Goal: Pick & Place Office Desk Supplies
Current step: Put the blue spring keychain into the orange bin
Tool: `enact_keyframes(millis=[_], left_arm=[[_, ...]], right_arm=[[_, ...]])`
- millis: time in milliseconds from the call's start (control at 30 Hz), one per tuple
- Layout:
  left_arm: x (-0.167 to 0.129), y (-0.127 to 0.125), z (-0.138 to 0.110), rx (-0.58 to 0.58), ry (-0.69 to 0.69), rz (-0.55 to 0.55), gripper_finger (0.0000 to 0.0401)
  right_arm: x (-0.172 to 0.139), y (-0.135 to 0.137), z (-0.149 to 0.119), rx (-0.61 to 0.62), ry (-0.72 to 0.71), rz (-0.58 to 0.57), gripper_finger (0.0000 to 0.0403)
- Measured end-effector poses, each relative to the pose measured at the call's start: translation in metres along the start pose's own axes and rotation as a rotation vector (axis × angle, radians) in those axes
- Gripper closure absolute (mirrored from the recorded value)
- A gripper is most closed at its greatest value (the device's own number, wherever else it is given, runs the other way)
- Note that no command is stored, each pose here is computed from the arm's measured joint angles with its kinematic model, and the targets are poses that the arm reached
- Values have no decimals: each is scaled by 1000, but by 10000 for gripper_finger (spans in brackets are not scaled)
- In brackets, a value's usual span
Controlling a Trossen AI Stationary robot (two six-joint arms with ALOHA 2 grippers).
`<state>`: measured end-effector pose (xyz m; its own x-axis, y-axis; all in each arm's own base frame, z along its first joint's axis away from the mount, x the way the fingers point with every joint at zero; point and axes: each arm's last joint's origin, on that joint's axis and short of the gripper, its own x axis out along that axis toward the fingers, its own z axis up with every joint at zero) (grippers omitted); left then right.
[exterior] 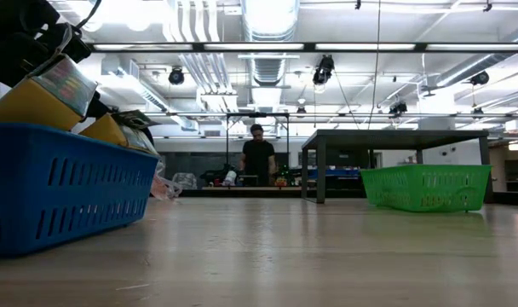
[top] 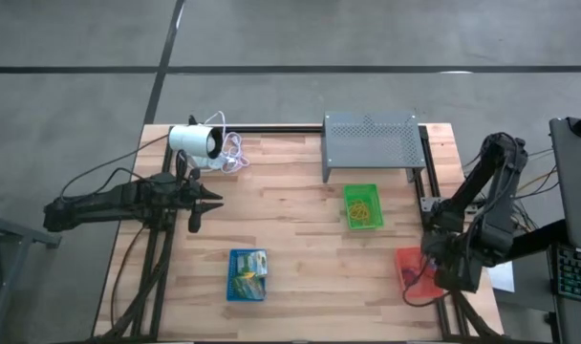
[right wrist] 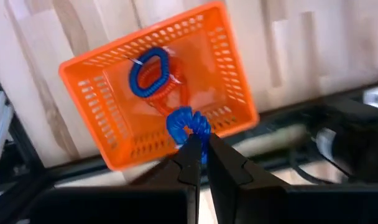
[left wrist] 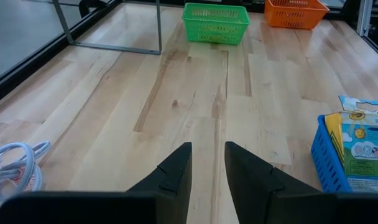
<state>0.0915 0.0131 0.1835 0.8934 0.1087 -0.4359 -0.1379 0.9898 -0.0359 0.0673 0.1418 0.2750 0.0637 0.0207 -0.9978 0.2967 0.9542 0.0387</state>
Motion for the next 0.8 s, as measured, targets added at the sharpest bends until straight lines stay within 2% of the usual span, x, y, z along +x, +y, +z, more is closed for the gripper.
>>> enact_keyframes(millis=[167, 400, 800], left_arm=[[0, 0, 0, 0, 0, 0, 303], [0, 0, 0, 0, 0, 0, 303], [0, 0, 0, 0, 0, 0, 302]], right_arm=[[26, 1, -1, -20, -20, 64, 390], [56, -1, -2, -19, -50, 88, 390], [84, -4, -3, -15, -73, 107, 390]])
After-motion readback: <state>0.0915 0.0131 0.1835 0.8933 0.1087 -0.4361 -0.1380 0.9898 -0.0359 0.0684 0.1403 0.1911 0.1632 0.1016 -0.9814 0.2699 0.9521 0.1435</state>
